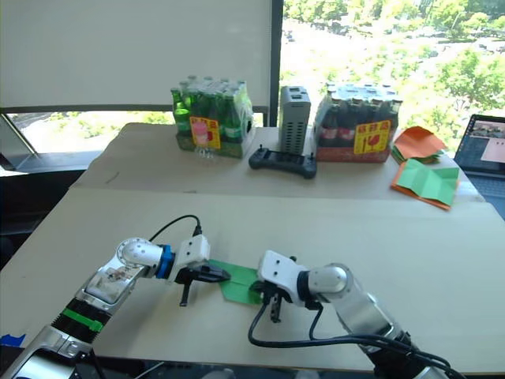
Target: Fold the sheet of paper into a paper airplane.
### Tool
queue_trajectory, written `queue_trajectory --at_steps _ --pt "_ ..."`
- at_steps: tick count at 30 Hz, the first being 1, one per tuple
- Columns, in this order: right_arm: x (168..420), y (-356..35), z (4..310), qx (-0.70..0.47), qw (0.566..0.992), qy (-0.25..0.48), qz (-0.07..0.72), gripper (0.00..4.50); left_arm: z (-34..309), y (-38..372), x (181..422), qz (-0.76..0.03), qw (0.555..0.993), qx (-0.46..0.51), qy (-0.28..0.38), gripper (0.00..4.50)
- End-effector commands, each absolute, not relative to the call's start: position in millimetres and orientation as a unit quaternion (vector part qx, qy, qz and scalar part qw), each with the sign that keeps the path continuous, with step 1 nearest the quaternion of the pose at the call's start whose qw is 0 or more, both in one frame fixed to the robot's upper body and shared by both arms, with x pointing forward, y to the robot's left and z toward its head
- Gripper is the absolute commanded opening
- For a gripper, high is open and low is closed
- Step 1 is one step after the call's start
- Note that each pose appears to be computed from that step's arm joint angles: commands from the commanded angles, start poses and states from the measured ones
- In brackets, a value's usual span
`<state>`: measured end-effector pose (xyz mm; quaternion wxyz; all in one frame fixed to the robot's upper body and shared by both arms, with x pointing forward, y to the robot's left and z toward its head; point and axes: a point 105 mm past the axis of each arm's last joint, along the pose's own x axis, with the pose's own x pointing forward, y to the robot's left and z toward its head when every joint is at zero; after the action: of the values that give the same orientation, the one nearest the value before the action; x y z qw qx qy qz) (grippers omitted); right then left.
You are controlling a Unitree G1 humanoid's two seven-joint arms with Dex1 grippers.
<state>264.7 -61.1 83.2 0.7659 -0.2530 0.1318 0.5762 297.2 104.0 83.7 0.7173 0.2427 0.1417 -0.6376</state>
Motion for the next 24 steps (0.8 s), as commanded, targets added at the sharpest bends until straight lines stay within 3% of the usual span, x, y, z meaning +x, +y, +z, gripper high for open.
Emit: queue_trajectory --at_steps 1,5,16,24 --pt "260 -51 105 -0.213 0.769 0.083 0.597 0.01 76 107 295 -0.636 0.712 0.252 0.158 0.0" --pt "267 -44 118 -0.203 0.78 0.053 0.589 0.01 77 107 296 -0.636 0.713 0.25 0.158 0.0" --pt "278 -53 75 -0.255 0.773 0.123 0.567 0.01 80 103 299 -0.635 0.715 0.251 0.152 0.0" --pt "274 -61 63 -0.26 0.765 0.158 0.568 0.01 84 94 301 -0.64 0.713 0.249 0.138 0.0"
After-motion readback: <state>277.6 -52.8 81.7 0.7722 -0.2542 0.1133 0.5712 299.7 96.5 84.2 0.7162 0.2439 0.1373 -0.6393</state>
